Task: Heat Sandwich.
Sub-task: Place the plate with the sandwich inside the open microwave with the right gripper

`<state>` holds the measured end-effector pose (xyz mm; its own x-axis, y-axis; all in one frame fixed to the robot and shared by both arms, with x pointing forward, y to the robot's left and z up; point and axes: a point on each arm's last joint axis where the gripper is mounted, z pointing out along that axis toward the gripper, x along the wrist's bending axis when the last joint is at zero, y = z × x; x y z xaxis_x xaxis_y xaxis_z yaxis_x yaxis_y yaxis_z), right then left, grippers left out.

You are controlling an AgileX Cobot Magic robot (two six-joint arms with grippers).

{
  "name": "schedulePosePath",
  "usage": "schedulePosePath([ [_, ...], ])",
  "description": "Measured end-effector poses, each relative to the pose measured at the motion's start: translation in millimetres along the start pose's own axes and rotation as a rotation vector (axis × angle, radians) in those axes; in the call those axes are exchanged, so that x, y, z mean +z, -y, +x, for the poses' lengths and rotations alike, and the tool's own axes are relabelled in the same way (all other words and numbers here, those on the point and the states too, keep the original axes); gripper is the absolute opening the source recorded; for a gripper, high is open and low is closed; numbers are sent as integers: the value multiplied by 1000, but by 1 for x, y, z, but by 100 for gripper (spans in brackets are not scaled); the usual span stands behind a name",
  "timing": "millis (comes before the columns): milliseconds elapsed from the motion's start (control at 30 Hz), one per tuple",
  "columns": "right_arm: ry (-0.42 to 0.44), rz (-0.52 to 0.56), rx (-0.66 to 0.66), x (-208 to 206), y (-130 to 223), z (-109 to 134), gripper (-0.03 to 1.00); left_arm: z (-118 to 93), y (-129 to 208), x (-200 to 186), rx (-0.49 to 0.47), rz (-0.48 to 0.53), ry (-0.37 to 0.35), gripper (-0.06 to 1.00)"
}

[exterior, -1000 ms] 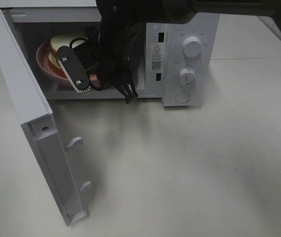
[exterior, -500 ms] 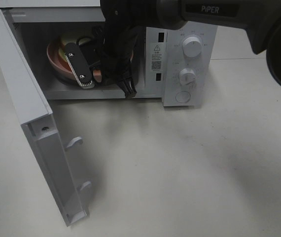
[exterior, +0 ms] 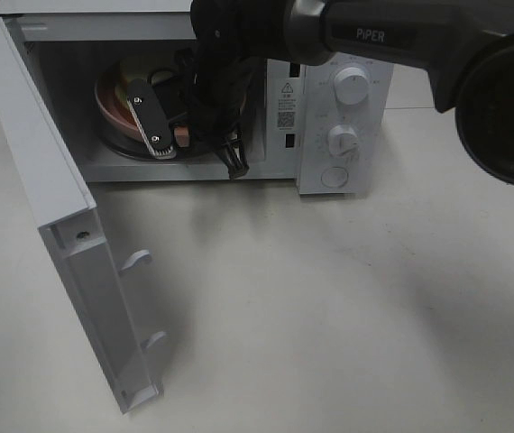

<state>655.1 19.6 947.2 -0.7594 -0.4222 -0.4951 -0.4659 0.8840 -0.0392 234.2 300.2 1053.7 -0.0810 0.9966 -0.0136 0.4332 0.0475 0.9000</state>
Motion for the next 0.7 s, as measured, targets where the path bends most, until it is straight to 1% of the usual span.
schedulePosePath([
  [233,-15,1,-1,8,-1,3,6,0,0,0,0,0,0,96],
  [367,-12,1,16,7,0,3,12,0,0,0,0,0,0,96],
  [400,-12,1,16,7,0,3,12,0,0,0,0,0,0,96],
  [433,-7,1,31,7,0,2,18,0,0,0,0,0,0,96],
  [500,-1,0,50,6,0,1,25,0,0,0,0,0,0,96],
  [533,-1,0,72,6,0,1,33,0,0,0,0,0,0,96],
  [567,-1,0,72,6,0,1,33,0,0,0,0,0,0,96],
  [667,0,-1,108,6,0,1,48,0,0,0,0,0,0,96],
  [700,0,-1,108,6,0,1,48,0,0,0,0,0,0,96],
])
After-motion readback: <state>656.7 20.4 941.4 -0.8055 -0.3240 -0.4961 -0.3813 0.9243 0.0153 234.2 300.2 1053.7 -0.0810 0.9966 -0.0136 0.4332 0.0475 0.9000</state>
